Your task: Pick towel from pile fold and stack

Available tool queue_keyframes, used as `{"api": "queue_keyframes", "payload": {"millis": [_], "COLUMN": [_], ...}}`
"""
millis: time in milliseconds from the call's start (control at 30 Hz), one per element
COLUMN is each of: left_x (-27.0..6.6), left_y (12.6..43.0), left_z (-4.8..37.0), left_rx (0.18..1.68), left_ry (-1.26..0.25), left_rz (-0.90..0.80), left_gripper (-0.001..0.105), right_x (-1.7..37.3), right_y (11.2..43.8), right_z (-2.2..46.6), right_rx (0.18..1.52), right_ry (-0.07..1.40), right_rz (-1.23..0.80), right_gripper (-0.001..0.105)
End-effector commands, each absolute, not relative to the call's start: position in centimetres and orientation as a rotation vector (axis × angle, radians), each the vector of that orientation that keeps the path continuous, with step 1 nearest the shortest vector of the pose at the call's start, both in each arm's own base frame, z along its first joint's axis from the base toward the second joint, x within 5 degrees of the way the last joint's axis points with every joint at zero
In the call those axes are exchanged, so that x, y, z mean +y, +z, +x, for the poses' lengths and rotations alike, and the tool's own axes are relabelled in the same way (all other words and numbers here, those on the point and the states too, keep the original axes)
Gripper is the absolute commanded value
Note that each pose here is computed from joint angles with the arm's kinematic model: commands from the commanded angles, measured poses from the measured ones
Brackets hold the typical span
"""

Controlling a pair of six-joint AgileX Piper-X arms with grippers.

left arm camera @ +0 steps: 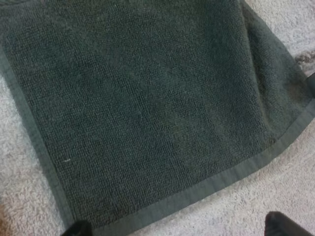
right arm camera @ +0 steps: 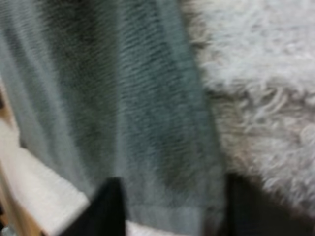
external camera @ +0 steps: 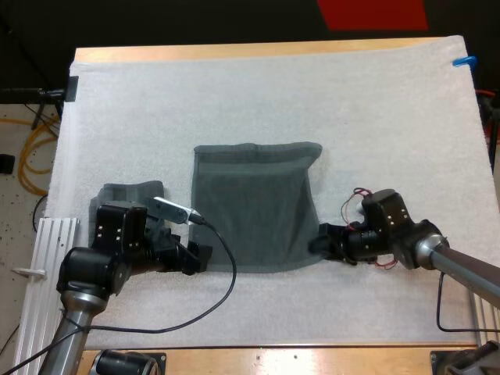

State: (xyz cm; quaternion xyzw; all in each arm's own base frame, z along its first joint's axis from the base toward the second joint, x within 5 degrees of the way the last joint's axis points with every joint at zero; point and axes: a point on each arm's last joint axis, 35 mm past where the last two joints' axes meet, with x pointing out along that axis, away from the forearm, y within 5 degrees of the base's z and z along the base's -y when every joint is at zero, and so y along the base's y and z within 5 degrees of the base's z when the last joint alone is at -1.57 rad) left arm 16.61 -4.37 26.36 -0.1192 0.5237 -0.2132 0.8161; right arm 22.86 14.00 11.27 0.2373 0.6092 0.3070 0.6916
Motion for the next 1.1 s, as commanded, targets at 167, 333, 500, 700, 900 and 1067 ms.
{"api": "queue_keyframes", "payload": {"millis": [167,333,500,700,900,1067], "left_x": [-4.4,-4.4,-4.4,-4.3,-4.3,-4.8], "left_y": [26.6,26.6,26.3,24.4,22.7,20.9], "left_z": [16.5,16.5,16.5,16.2,15.6,15.3], "left_rx": [1.104,1.104,1.104,1.131,1.19,1.218], "left_ry": [-0.462,-0.462,-0.462,-0.449,-0.413,-0.417], "left_rz": [-0.262,-0.262,-0.262,-0.279,-0.327,-0.351], "left_gripper": [0.066,0.066,0.066,0.066,0.066,0.066], "right_x": [13.8,13.6,12.7,11.5,11.1,11.1], "right_y": [10.9,11.5,13.9,16.4,17.6,17.7], "right_z": [22.8,22.5,21.3,19.4,18.8,18.8], "right_rx": [1.364,1.338,1.304,1.318,1.293,1.29], "right_ry": [0.647,0.673,0.629,0.591,0.594,0.594], "right_rz": [0.511,0.438,0.302,0.225,0.223,0.224], "right_gripper": [0.0,0.0,0.0,0.0,0.0,0.0]}}
